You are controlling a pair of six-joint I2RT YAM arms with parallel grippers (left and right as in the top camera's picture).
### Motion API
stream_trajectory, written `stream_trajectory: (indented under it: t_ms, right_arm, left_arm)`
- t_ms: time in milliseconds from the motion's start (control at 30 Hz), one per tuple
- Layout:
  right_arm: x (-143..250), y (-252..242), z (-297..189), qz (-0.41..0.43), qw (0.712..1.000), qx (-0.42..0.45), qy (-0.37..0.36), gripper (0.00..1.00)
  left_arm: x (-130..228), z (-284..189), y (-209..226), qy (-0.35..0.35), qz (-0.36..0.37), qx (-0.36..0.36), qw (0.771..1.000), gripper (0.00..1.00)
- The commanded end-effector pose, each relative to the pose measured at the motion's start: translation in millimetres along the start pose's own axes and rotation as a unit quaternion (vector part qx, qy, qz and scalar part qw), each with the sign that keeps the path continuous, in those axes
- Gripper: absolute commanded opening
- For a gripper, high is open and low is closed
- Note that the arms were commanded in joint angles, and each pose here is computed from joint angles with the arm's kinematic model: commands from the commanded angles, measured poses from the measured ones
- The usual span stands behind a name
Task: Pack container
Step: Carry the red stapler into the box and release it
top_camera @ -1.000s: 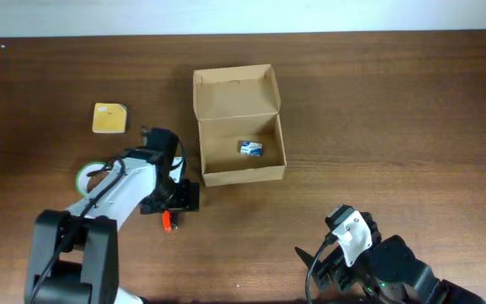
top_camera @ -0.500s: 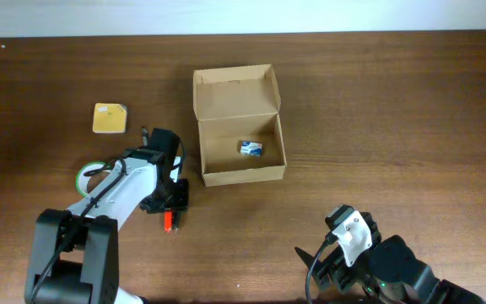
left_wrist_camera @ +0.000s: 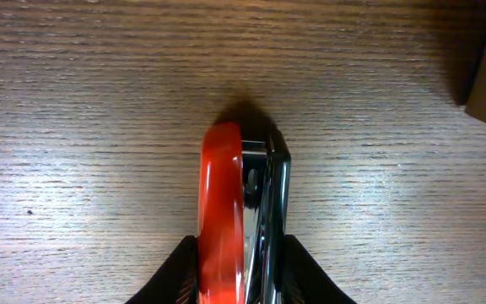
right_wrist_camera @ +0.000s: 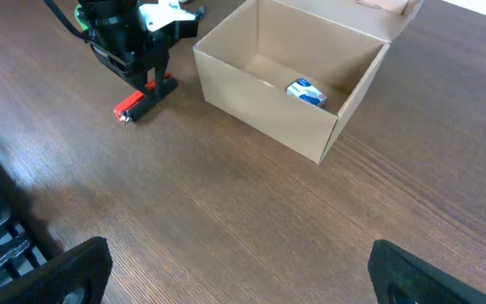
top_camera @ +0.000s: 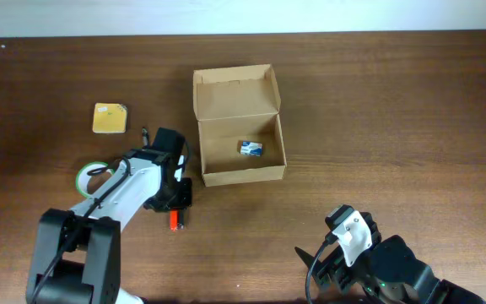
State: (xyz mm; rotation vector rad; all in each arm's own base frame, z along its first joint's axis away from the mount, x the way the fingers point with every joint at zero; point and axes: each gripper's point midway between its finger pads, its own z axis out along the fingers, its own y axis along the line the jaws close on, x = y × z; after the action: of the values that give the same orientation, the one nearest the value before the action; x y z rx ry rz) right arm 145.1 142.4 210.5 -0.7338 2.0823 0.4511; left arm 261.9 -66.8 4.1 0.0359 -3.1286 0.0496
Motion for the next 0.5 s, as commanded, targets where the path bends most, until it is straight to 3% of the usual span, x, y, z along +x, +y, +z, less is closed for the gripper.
stream_trajectory:
  t_ms: [0,200,467]
  right_arm:
    - [1,-3,1,0.005,1.000,0.007,-0.001,0.99]
    - [1,-3,1,0.005,1.000,0.007,-0.001,0.99]
    - [1,-3,1,0.005,1.000,0.007,-0.001,0.99]
  left_arm:
    - [-5,0,-3,-0.004,-0.007,0.003,1.000,0.11]
    - [-10,-18,-5,-0.027,-0.017,0.009,0.999,0.04]
    - [-43,-93,-23,-0.149,-0.008,0.062,0.987,0.04]
